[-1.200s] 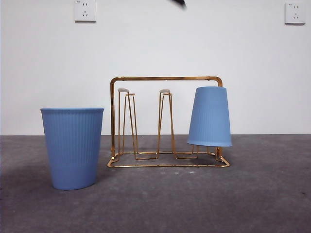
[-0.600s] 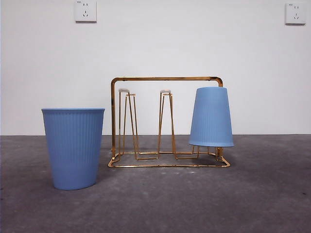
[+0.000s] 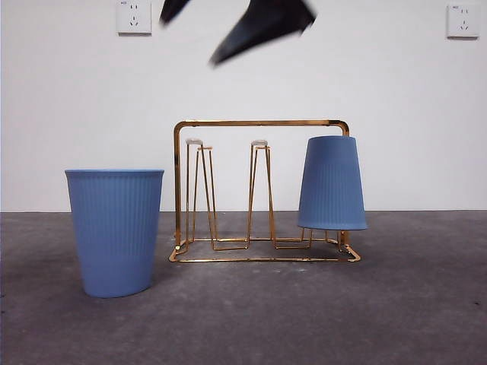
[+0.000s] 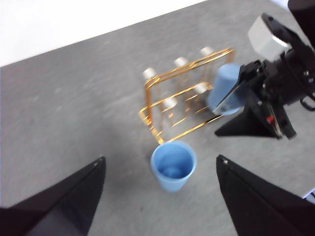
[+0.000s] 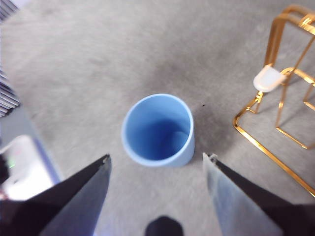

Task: Pick up cup 1,put cup 1 in the cup rack,pick up cup 2,put cup 2 in the cup rack

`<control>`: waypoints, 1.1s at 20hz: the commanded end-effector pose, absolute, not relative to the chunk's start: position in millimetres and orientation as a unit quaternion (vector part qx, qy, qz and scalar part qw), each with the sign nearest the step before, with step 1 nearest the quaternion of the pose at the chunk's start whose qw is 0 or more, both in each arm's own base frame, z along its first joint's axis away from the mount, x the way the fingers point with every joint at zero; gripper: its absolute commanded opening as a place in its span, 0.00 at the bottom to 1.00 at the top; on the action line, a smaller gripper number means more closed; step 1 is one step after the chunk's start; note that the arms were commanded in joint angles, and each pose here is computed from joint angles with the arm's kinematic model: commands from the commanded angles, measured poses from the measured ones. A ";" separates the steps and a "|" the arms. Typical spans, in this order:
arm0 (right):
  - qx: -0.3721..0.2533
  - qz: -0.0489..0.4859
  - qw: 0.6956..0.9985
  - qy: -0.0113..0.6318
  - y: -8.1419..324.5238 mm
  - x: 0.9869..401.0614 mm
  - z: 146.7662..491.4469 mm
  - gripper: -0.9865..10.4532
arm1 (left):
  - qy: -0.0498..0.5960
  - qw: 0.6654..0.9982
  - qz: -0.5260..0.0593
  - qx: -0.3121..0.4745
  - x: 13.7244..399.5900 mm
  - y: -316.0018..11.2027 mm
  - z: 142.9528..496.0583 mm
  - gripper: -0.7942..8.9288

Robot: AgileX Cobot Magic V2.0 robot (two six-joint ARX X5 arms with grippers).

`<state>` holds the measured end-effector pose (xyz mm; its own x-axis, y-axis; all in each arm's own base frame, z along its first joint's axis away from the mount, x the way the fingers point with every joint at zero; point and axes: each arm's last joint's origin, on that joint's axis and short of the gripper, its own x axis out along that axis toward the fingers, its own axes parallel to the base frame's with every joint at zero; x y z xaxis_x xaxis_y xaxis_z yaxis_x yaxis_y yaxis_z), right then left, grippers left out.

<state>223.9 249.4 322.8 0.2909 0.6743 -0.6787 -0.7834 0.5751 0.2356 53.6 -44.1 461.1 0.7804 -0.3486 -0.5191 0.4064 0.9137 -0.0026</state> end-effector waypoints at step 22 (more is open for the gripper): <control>-0.076 0.385 0.813 0.429 309.2 269.6 220.8 0.14 | 0.227 0.943 -0.239 -0.038 43.9 -37.0 421.7 0.47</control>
